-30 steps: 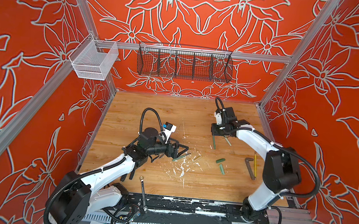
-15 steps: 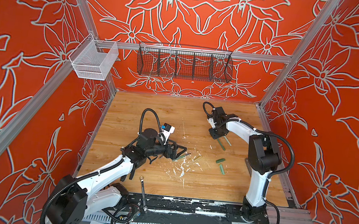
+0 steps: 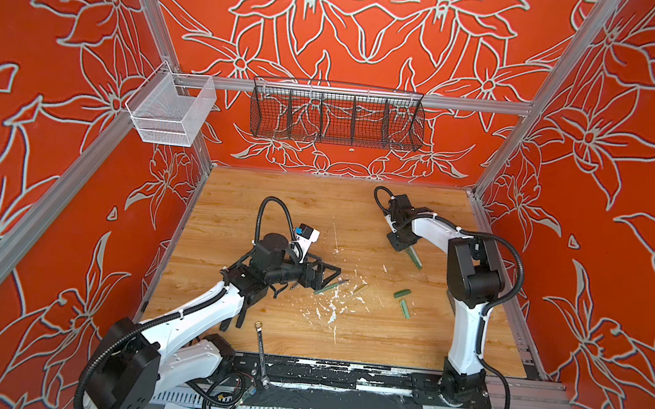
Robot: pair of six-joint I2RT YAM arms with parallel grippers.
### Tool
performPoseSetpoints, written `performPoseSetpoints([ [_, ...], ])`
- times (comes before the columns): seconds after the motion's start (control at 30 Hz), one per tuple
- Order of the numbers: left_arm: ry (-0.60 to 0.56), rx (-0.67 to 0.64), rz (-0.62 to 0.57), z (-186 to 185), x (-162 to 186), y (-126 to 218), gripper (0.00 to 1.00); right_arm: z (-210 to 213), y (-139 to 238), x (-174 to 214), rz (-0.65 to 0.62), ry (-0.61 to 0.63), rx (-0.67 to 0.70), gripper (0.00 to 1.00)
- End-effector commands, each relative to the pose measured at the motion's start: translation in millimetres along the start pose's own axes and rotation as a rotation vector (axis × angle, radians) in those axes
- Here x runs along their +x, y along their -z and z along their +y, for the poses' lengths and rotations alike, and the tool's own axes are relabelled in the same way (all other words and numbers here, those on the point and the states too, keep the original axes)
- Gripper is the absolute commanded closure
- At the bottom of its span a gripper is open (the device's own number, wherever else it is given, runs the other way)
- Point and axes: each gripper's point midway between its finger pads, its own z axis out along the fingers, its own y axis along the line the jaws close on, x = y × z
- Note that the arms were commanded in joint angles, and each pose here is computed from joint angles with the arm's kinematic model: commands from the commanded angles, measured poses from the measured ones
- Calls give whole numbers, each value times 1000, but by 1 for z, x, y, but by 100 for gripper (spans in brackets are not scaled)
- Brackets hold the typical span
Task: Insert the pens into the pen caps
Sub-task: 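Pull the capped dark green pen from the left gripper with the right gripper, then open the right gripper to release the capped pen onto the table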
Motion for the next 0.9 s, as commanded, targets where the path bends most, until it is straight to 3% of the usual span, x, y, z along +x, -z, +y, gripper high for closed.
performPoseSetpoints([
  [0.0, -27, 15, -11, -6, -10, -3, 3, -2, -16, 12, 63, 7, 6, 92],
  [0.23, -26, 18, -14, -7, -11, -3, 3, -3, -2, 3, 18, -37, -32, 79],
  [0.43, -19, 5, -19, -6, -11, 0, 3, -2, 28, -6, -50, -105, -85, 47],
  [0.6, -6, -18, -19, -3, -14, 0, 3, -2, 56, -4, -97, -176, -124, 34],
  [0.8, 36, -101, -26, 12, -16, 0, 3, 30, 93, 4, -192, -272, -332, 14],
  [0.87, 50, -127, -17, 17, -15, -1, 3, 39, 101, 10, -217, -302, -378, 14],
])
